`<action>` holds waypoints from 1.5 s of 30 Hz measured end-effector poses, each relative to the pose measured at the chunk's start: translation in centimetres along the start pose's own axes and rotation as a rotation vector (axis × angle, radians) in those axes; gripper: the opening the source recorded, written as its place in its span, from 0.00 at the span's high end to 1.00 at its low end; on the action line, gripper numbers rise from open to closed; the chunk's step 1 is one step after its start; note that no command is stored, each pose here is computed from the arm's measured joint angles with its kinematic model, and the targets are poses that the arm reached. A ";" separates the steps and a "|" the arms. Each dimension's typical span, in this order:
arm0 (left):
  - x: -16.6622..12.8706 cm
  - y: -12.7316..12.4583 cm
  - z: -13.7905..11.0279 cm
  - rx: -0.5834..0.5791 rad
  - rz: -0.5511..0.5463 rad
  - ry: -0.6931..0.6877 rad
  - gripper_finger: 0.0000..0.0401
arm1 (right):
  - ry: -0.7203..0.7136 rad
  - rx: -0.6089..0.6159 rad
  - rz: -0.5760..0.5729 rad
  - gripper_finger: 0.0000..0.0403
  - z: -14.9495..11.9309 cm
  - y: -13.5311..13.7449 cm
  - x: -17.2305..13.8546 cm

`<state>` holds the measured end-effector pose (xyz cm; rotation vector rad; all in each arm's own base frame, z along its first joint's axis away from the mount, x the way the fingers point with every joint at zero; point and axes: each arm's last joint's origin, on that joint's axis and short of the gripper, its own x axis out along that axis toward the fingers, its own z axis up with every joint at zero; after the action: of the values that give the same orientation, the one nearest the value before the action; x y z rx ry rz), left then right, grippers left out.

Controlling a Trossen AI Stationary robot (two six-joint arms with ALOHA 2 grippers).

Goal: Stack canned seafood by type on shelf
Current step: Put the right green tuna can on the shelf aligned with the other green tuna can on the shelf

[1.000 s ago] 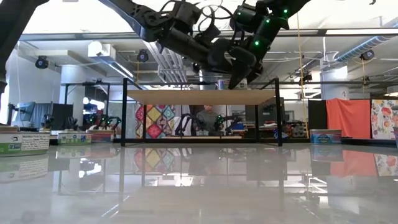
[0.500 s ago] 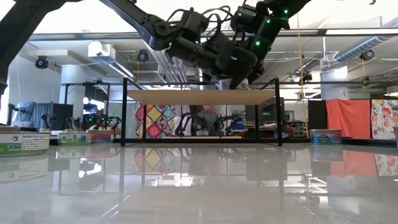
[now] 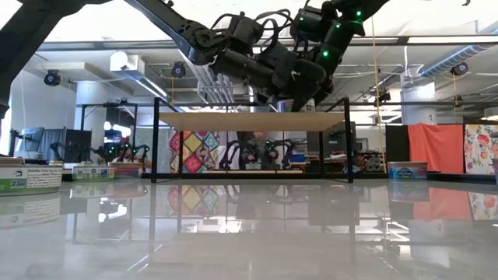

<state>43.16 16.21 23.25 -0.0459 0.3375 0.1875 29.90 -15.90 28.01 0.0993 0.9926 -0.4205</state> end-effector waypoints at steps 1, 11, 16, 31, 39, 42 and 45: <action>0.0 0.0 0.0 -0.002 -0.001 0.001 1.00 | 0.001 0.000 0.001 0.01 0.0 0.0 -0.1; 0.1 0.0 -0.2 -0.014 -0.003 0.013 1.00 | 0.019 0.003 0.006 0.01 -0.3 0.0 -0.6; 0.1 0.0 -0.4 -0.020 0.005 0.026 1.00 | 0.019 0.005 0.004 0.01 -0.3 0.0 -1.0; 0.0 0.0 -0.1 -0.015 0.012 -0.007 1.00 | -0.068 -0.057 -0.018 0.01 -0.5 -0.2 -5.0; -1.1 -0.4 2.2 0.018 0.009 -0.145 1.00 | -0.142 -0.060 -0.033 0.01 -0.7 -0.3 -7.4; -2.3 -0.5 3.8 0.038 0.010 -0.203 1.00 | -0.146 -0.050 -0.033 0.01 -0.7 -0.3 -7.5; -3.8 -0.8 5.1 0.072 0.013 -0.196 1.00 | -0.144 -0.033 -0.032 0.01 -0.5 -0.3 -7.2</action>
<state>41.40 15.18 29.36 0.0461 0.1490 0.1911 25.97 -13.85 33.68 0.0229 0.8595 -0.4344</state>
